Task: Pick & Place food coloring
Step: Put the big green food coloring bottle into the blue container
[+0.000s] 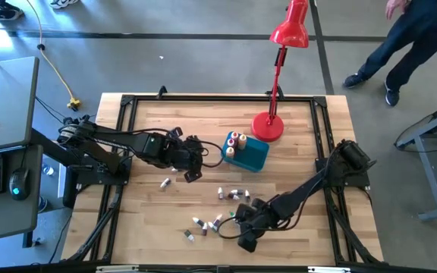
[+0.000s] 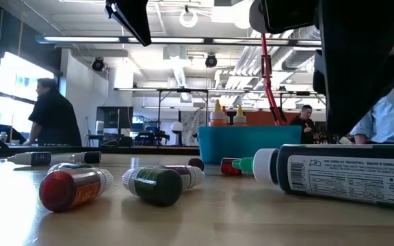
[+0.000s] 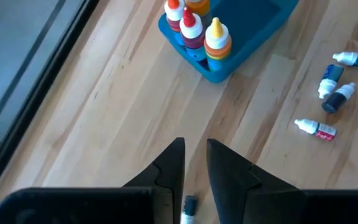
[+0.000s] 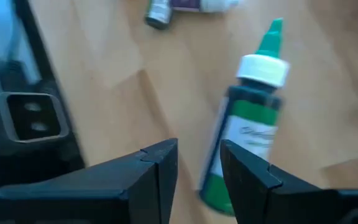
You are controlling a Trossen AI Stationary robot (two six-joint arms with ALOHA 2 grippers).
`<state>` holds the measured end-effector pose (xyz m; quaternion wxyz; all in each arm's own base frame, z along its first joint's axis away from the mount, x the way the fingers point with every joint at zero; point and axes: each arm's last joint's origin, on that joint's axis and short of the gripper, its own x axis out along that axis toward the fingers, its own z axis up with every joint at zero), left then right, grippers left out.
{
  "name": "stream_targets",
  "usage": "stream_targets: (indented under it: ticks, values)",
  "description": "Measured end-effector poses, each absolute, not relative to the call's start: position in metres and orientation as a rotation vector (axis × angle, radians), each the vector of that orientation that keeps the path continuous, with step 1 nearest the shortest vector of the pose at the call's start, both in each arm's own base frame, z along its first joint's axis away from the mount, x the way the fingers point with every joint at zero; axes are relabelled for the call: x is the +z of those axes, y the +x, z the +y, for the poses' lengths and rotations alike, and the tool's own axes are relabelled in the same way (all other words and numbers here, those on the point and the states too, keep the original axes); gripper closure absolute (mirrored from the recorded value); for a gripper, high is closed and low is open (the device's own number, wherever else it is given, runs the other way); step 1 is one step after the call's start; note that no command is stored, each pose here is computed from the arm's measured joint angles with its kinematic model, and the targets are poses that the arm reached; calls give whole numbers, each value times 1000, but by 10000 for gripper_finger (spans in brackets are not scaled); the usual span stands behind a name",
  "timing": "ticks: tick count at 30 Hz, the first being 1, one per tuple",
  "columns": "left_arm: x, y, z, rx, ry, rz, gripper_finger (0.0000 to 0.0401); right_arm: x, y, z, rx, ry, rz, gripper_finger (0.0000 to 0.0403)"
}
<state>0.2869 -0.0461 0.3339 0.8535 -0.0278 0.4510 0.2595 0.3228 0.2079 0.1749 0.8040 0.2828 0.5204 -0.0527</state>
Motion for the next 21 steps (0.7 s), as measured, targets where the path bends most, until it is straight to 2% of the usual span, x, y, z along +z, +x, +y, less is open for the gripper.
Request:
stream_targets:
  ticks: [6,14,21]
  values:
    - [334,287,-46,556,-93,942,339,171,316,204,-113,413,1144,291]
    - [334,287,-47,548,-98,947,339,173,321,200,-36,176,1079,277]
    - [334,287,-47,547,-95,948,339,174,327,194,-47,232,1068,286]
